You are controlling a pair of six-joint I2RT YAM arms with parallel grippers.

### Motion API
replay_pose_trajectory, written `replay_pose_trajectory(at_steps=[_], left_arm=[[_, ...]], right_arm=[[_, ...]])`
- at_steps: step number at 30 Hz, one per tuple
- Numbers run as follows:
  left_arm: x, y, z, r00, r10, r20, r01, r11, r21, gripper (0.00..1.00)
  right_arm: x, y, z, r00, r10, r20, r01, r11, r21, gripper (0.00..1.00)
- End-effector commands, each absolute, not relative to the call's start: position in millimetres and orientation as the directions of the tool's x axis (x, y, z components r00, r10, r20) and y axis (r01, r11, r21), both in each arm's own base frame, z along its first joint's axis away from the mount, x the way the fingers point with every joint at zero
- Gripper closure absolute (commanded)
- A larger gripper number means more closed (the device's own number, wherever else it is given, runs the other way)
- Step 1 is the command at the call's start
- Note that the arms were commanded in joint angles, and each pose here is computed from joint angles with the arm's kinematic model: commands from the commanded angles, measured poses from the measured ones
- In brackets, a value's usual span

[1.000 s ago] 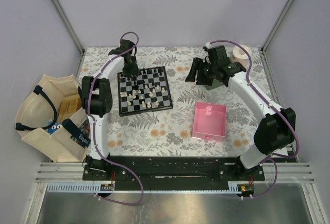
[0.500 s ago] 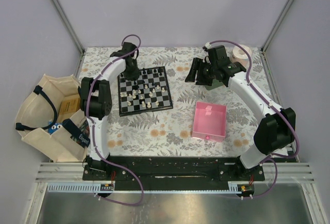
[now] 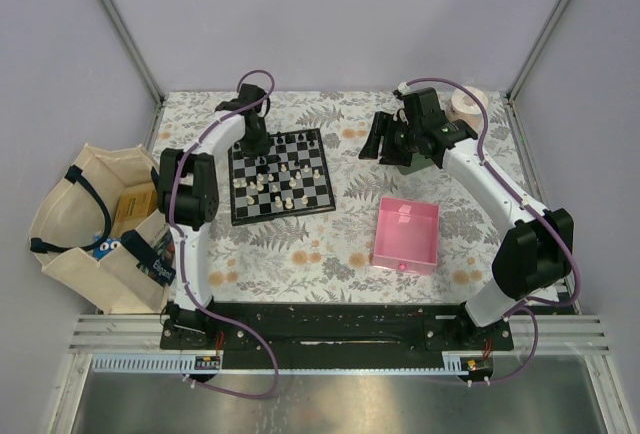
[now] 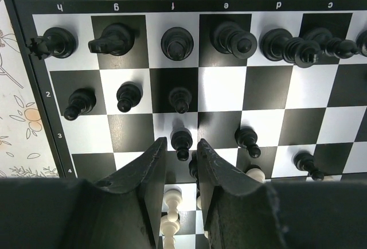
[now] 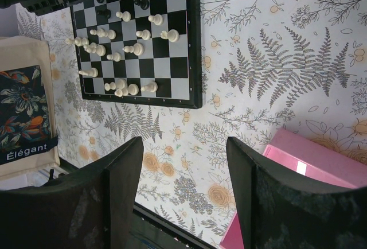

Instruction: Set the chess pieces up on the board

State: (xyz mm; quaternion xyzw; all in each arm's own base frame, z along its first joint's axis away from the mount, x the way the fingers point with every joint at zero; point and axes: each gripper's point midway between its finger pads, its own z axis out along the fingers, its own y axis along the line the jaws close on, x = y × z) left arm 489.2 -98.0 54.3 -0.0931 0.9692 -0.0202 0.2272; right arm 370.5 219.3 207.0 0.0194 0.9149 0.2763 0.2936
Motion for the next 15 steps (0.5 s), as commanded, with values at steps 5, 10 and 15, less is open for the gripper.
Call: replay_pose_trajectory(at_steps=[5, 10, 15], left_arm=[[504.3, -95.1, 58.4, -0.863, -0.189, -0.469, -0.178, 0.982, -0.067, 0.69], [503.6, -94.7, 60.6, -0.862, -0.190, -0.470, -0.180, 0.981, -0.067, 0.78], [505.1, -96.0, 65.7, -0.860, -0.182, -0.477, -0.168, 0.983, -0.073, 0.89]], right_arm=[[373.7, 219.9, 215.4, -0.818, 0.193, -0.541, -0.150, 0.837, 0.527, 0.32], [373.7, 220.5, 213.9, -0.821, 0.192, -0.538, -0.150, 0.836, 0.528, 0.31], [374.5, 220.8, 213.9, -0.821, 0.192, -0.538, -0.150, 0.836, 0.528, 0.31]])
